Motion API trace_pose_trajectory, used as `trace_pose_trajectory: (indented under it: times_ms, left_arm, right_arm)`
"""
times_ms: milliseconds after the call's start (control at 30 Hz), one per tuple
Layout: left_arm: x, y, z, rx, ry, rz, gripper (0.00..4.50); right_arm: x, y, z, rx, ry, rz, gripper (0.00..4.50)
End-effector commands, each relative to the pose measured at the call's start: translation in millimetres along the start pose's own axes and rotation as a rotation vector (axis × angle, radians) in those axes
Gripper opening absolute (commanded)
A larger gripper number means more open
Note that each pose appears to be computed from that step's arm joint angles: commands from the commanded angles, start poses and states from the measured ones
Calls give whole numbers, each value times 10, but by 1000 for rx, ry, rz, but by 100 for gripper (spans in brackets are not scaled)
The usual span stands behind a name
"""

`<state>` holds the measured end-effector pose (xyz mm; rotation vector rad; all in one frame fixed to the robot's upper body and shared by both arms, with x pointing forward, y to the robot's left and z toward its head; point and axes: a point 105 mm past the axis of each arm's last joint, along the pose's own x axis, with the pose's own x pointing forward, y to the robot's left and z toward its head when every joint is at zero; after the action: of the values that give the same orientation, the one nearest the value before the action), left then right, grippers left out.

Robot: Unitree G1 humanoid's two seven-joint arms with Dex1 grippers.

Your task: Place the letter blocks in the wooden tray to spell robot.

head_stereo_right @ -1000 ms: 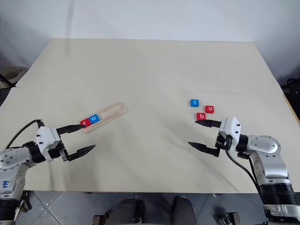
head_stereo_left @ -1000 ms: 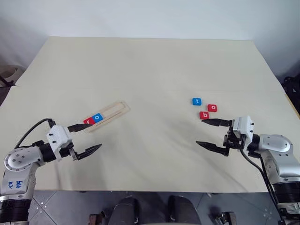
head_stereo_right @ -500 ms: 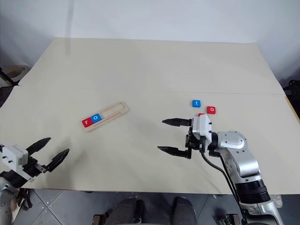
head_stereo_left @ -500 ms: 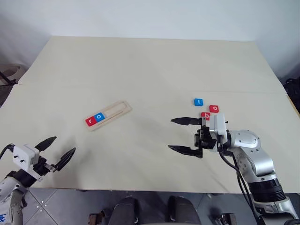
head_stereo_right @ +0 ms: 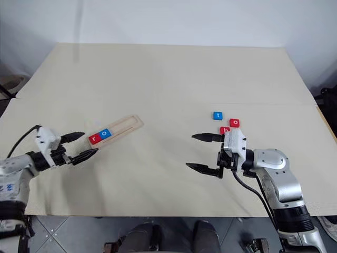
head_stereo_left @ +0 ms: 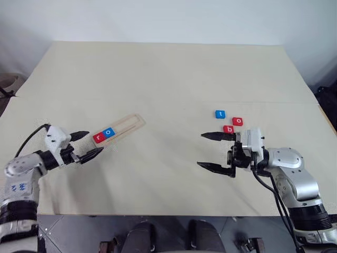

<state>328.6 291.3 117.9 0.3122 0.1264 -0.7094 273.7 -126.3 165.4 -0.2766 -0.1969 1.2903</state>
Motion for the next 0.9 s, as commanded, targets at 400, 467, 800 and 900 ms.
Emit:
trace_pose_trajectory:
  times_ms: [400,467,800,900]
  left_arm:
    - [82,69,-187,-2,152,-91,431]
    - [93,48,-201,-6,162,-113,398]
    - [268,-4,102,94,62,-177,339]
    - [442,-189,285,136,21,-279,339]
  right_arm:
    - [-68,9,128,-54,-12,-91,449]
    - [-73,5,134,-58,-12,-97,450]
    - [-141,-18,129,-67,14,-115,450]
    - [-266,-11,108,-60,51,-135,450]
